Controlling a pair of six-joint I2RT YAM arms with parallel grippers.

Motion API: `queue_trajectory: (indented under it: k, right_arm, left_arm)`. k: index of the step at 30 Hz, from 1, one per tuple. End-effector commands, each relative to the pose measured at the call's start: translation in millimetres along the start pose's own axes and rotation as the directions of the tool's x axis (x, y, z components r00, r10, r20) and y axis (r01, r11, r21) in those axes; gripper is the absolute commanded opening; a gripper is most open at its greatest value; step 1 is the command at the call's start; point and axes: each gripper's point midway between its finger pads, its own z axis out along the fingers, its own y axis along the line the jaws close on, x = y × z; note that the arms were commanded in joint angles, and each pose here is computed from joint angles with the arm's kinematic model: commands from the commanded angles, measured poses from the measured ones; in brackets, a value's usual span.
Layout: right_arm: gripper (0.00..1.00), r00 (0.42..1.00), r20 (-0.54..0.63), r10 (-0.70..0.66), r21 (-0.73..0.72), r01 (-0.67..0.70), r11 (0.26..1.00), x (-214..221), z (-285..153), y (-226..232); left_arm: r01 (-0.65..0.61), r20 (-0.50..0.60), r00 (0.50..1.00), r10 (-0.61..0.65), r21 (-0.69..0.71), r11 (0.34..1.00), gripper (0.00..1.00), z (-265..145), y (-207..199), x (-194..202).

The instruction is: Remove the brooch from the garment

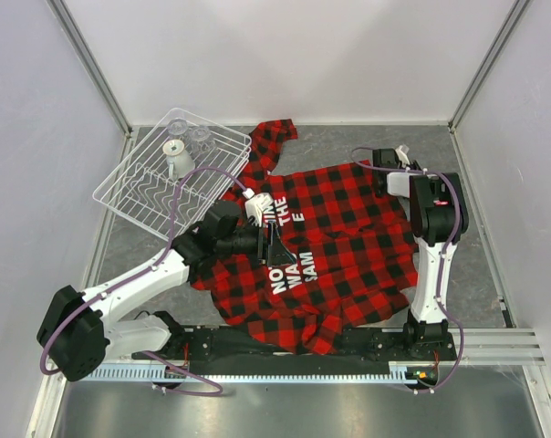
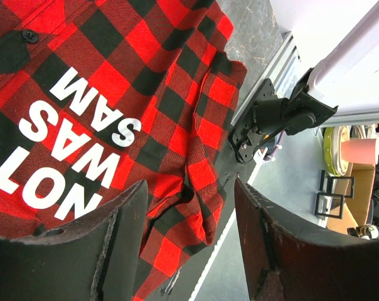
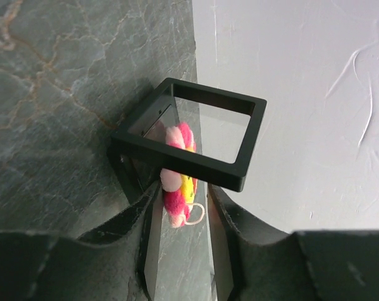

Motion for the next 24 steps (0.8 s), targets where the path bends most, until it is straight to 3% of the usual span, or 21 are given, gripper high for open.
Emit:
queue_trajectory:
  k: [1,4,5,8,14,19,22,24]
  right_arm:
    - [0.42,0.999,0.022,0.023,-0.013,-0.022,1.0,-7.1,-11.2,-0.1]
    - [0.53,0.999,0.032,0.024,-0.036,-0.023,0.999,-7.4,-17.9,1.4]
    - [0.64,0.999,0.032,0.027,-0.04,-0.025,0.999,-7.1,-19.0,1.2]
    - [0.73,0.998,0.042,0.053,-0.081,-0.05,0.995,-7.8,-28.2,-1.4]
    - [0.78,0.994,0.043,0.097,-0.175,-0.088,0.981,0.3,-52.8,-2.8]
    - [0.79,0.98,0.075,0.183,-0.321,-0.15,0.935,2.7,-105.1,6.3]
    - [0.77,0.958,0.058,0.281,-0.499,-0.216,0.839,2.6,-144.0,19.0]
    - [0.77,0.942,0.108,0.318,-0.634,-0.181,0.752,2.3,-187.1,29.0]
  left_arm:
    - [-0.056,0.032,0.998,0.055,0.045,0.997,0.64,-5.1,-13.2,-12.9]
    - [-0.051,0.031,0.998,0.049,0.049,0.998,0.64,-5.7,-13.7,-12.4]
    - [-0.047,0.031,0.998,0.046,0.049,0.998,0.64,-5.6,-13.6,-12.1]
    - [-0.044,0.03,0.999,0.042,0.051,0.998,0.64,-6.2,-13.6,-11.4]
    - [-0.034,0.044,0.999,0.031,0.057,0.998,0.64,-10.2,-16.3,-15.2]
    - [-0.039,0.076,0.996,0.036,0.036,0.999,0.64,-16.1,-18.0,-23.0]
    - [-0.05,0.106,0.993,0.046,0.028,0.998,0.64,-21.6,-21.3,-28.5]
    - [-0.057,0.136,0.989,0.053,0.026,0.998,0.65,-27.8,-24.6,-31.7]
